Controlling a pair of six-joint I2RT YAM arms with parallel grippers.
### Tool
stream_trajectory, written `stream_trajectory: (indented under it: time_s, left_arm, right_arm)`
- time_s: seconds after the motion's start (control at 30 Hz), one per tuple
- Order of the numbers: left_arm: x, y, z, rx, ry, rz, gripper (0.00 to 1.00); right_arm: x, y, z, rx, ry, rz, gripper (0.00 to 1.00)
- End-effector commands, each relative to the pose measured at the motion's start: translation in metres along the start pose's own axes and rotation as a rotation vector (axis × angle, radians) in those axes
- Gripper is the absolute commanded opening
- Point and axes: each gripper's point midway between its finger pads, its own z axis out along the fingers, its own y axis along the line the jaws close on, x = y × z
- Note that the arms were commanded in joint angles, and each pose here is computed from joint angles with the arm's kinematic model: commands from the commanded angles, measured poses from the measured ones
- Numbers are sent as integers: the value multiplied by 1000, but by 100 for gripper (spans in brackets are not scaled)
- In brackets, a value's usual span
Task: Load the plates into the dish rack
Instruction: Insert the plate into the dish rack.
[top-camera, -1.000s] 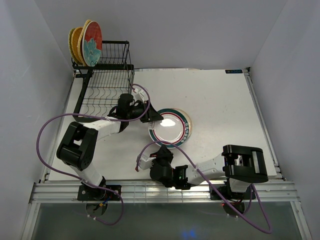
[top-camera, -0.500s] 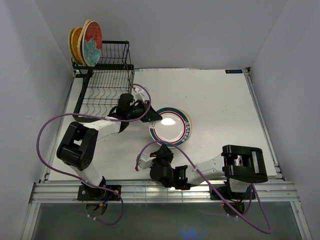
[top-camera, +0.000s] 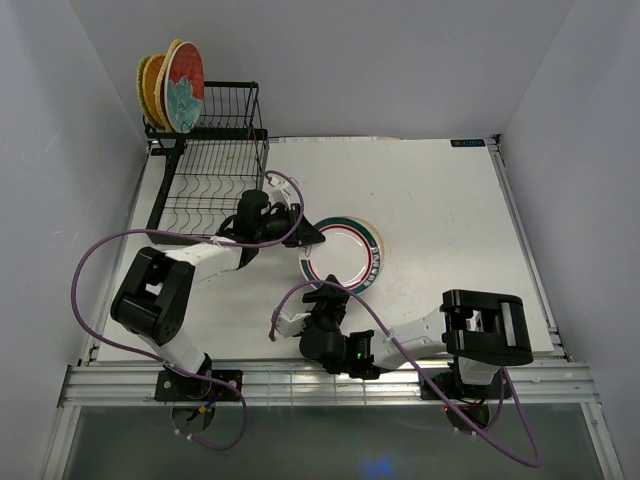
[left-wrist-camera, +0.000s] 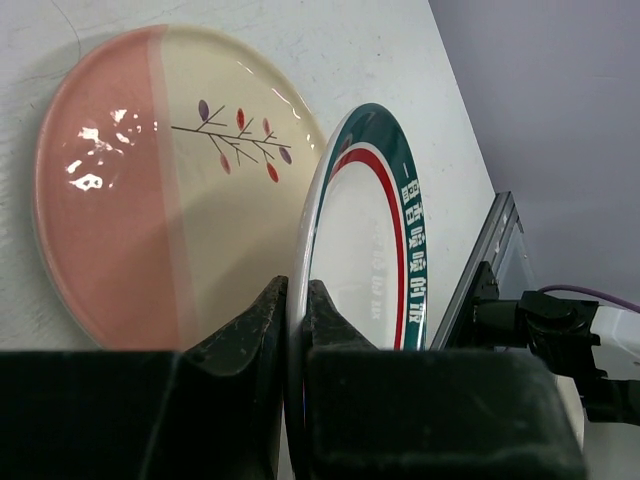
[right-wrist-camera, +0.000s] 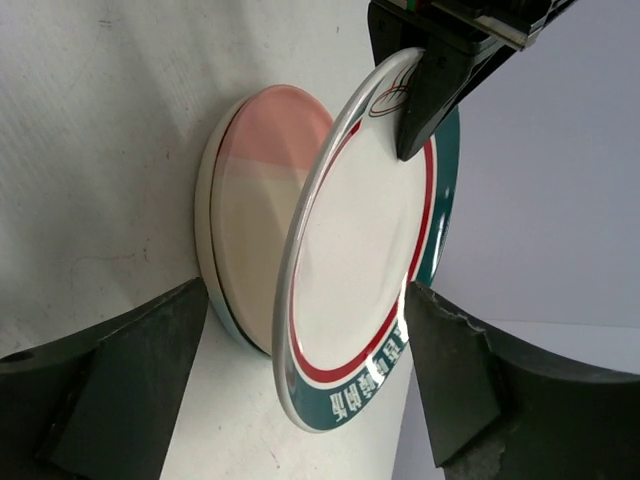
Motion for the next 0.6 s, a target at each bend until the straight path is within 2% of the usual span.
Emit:
stream_trajectory:
  time_s: [0.0,0.07,0.27,0.47,0.57]
  left_arm:
    - [-27,-27,-12,37,-96,85,0]
    - [-29,-26,-14,27,-108,93,0]
    - [-43,-23,-22,-30,-180,129,0]
    - [-52,-14,-27,-99,-239,147,0]
    - [-57,-12,-30,-127,-265,159,0]
  right_arm:
    - [-14,-20,-2,47,-30,114,89]
    - [-16,-19,-5,32,-52,135,93]
    - [-24,-24,-18,-54,-141,254,98]
    - [-32,-46,-37,-111,-259,419,98]
    - [-33,-70,-52,-125,-341,556,97]
